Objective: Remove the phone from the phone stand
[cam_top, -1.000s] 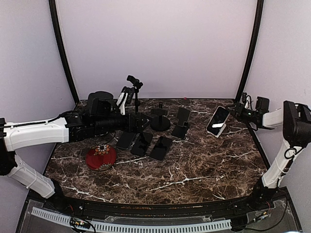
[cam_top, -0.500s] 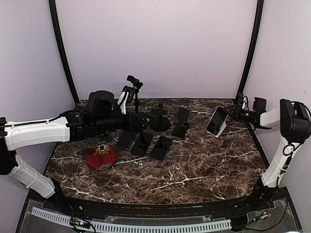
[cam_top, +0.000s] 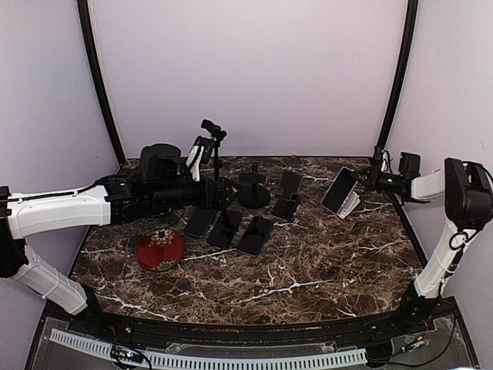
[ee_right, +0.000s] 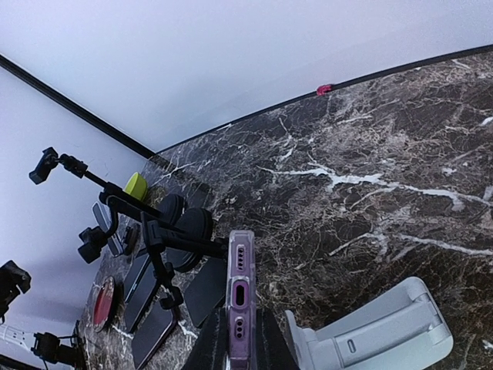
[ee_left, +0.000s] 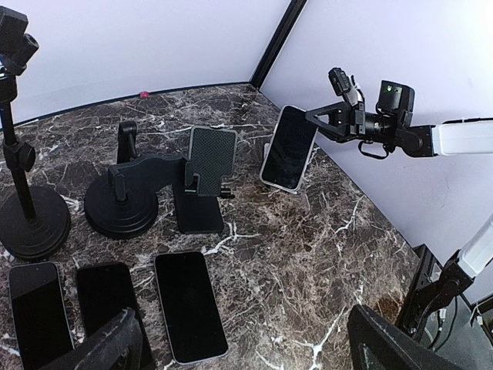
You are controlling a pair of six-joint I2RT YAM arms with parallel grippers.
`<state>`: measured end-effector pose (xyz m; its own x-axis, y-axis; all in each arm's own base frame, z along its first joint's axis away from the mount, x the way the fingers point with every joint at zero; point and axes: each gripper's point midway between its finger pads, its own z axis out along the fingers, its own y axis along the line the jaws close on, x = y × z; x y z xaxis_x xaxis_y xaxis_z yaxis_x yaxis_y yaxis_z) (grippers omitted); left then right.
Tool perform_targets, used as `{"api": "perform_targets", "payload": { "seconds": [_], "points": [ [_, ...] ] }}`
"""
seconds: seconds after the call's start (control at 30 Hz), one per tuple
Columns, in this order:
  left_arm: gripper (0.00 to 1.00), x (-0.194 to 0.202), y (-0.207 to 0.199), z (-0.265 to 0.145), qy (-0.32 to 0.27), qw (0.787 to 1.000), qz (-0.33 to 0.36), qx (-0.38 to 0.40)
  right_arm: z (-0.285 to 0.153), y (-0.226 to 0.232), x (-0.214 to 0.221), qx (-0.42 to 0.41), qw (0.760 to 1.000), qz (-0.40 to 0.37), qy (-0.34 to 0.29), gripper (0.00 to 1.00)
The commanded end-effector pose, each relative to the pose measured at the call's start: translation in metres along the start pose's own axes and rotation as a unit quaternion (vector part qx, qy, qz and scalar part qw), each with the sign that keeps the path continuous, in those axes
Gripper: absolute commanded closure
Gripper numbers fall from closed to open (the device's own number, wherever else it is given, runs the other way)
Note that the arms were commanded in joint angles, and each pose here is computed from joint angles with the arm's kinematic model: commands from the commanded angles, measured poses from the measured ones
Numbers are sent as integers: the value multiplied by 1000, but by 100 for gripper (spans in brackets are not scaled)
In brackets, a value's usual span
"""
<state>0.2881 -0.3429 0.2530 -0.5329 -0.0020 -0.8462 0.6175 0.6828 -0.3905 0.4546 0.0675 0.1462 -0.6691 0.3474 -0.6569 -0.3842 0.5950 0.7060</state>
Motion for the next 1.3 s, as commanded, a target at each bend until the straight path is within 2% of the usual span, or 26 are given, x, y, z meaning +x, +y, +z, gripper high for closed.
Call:
{"api": "perform_targets", "payload": {
  "seconds": [0.0, 0.23, 0.37, 0.5, 0.8, 1.07, 1.27],
  "points": [
    [5, -13, -10, -4, -18, 1000, -3, 15, -11, 48, -38, -45, 996, -67, -35, 100],
    [4, -15, -10, -5, -21, 1000, -3, 14, -22, 84, -63, -66, 993, -81, -56, 100],
    [5, -17, -9, -6, -27, 1000, -2, 11, -27, 115, -57, -86, 992, -81, -47, 100],
    [4, -20, -9, -8, -32, 999, 1, 10, -32, 141, -33, -94, 992, -81, -26, 100],
    [1, -24, -10, -16, -43, 999, 11, 10, -43, 169, 32, -108, 992, -58, 18, 100],
    [1, -41, -4, -40, -81, 996, 43, -17, -36, 180, 95, -124, 990, -19, 65, 100],
    [1, -43, 1, -44, -84, 995, 45, -32, -17, 177, 143, -129, 988, 19, 87, 100]
  ]
}}
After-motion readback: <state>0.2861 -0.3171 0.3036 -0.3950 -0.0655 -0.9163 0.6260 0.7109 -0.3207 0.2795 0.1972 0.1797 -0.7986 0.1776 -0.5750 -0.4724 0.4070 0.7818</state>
